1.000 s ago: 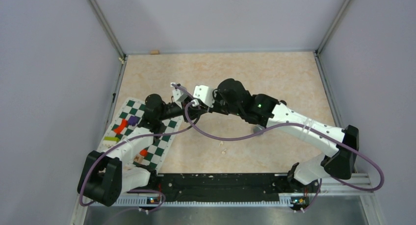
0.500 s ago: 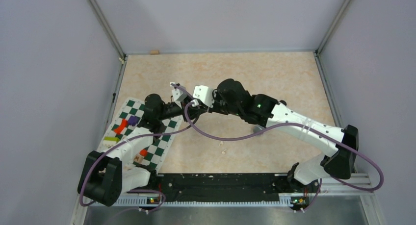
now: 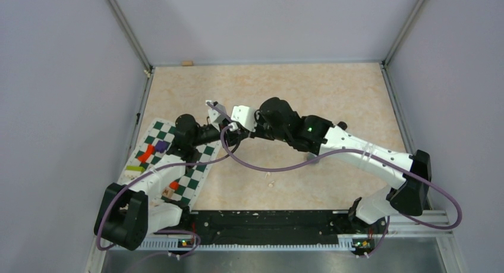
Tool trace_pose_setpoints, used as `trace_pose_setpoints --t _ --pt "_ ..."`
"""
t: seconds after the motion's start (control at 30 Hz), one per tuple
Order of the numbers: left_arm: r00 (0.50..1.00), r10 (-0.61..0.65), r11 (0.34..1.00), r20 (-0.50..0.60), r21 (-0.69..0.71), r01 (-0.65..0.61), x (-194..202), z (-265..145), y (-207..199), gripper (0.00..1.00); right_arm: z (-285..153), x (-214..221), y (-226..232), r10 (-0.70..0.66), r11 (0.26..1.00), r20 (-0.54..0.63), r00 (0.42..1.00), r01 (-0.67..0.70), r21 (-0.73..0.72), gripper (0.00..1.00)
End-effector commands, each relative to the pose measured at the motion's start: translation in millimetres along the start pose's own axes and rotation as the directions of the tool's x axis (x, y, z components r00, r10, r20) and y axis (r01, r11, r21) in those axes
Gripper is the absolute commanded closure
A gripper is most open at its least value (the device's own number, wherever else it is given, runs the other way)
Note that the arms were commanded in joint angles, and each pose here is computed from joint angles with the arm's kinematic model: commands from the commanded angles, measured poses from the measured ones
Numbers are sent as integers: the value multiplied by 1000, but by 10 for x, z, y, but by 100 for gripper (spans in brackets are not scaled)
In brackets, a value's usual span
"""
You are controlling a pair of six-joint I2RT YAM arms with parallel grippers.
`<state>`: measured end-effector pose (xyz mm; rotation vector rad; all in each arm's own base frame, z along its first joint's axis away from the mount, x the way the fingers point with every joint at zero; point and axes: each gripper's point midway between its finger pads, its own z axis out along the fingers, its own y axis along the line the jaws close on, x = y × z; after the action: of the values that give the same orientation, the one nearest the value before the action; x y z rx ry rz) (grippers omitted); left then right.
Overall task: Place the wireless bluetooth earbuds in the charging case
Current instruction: Place the earbud in the charging case.
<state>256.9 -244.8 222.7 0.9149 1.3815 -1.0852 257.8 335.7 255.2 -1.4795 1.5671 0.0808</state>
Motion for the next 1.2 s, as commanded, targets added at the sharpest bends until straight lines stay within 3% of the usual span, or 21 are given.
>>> trace_pose_setpoints --t 0.0,1.17 --pt "996 72 997 58 2 -72 -210 -4 -29 100 26 -162 130 -26 999 36 999 27 -28 86" --pt "995 86 994 59 -70 -82 -219 -28 101 100 5 -256 409 50 984 24 998 -45 -172 84"
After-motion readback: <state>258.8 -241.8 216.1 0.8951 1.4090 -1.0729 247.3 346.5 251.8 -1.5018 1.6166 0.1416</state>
